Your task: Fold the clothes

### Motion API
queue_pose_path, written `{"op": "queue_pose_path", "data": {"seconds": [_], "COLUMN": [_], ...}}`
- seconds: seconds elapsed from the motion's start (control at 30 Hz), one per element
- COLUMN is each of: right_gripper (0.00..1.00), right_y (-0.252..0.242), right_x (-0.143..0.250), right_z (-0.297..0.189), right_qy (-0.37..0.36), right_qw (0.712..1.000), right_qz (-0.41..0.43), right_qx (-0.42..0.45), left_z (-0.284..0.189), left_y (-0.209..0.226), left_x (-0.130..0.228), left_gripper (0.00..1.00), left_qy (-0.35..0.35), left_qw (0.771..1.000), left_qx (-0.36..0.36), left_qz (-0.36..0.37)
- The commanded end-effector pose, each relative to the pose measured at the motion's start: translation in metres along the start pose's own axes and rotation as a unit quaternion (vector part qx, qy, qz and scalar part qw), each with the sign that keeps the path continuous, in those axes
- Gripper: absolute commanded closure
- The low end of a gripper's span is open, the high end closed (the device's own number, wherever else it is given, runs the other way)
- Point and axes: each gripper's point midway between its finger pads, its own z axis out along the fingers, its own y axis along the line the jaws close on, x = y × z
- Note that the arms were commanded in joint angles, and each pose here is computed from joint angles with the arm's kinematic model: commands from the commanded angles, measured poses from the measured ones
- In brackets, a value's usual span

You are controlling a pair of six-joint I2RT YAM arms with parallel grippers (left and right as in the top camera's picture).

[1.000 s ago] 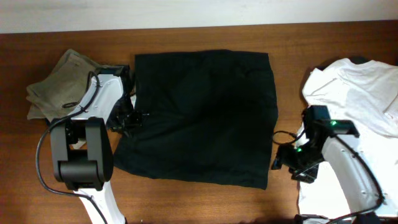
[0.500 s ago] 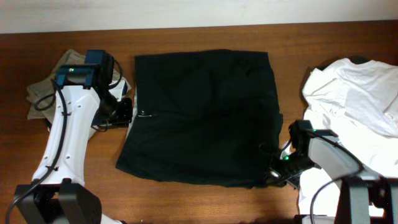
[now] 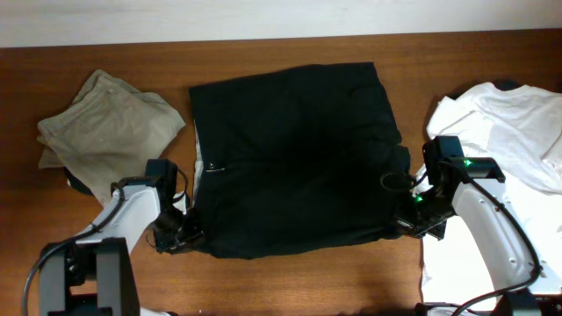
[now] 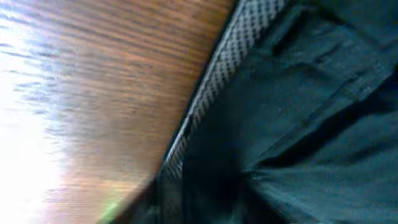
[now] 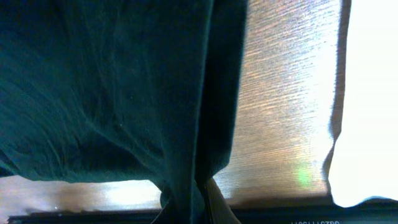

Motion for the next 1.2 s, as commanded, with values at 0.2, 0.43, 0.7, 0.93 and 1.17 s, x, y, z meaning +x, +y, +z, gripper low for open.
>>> {"op": "queue_pose_path", "data": {"seconds": [0.2,0.43,0.7,0.93,1.17], "right_gripper": [0.96,0.96,0.96,0.96,0.29], "right_y": [0.002,0.020,0.037,0.076,0.093], "right_x": [-0.016,-0.010,-0.088,-0.211,-0.244], "right_z": [-0.144,-0.237,-0.194,-0.122,-0.093], "right_qy": [-0.149,-0.270,-0.214,-0.235,-0.237], "right_qw": [0.985,0.960,0.973,0.970,0.970], "right_qz": [-0.035,-0.047,-0.039,-0.050,-0.058], "right_qx": [0.081,0.054,0.081,0.041,0.006], "left_z": [-0.078,-0.158,-0.161,-0.118,-0.115], "left_y": [-0.023,-0.016,-0.015,0.007,-0.006], "left_x": [0.047,0.124,0.067,-0.075,-0.133], "left_gripper": [0.99,1.00,1.00,0.99,0.64], "left_qy": [-0.052,-0.162,-0.205,-0.249,-0.319], "left_qw": [0.996,0.980,0.976,0.966,0.946], "left_qx": [0.079,0.119,0.080,-0.068,-0.051], "left_qz": [-0.001,0.001,-0.004,-0.023,-0.021]}}
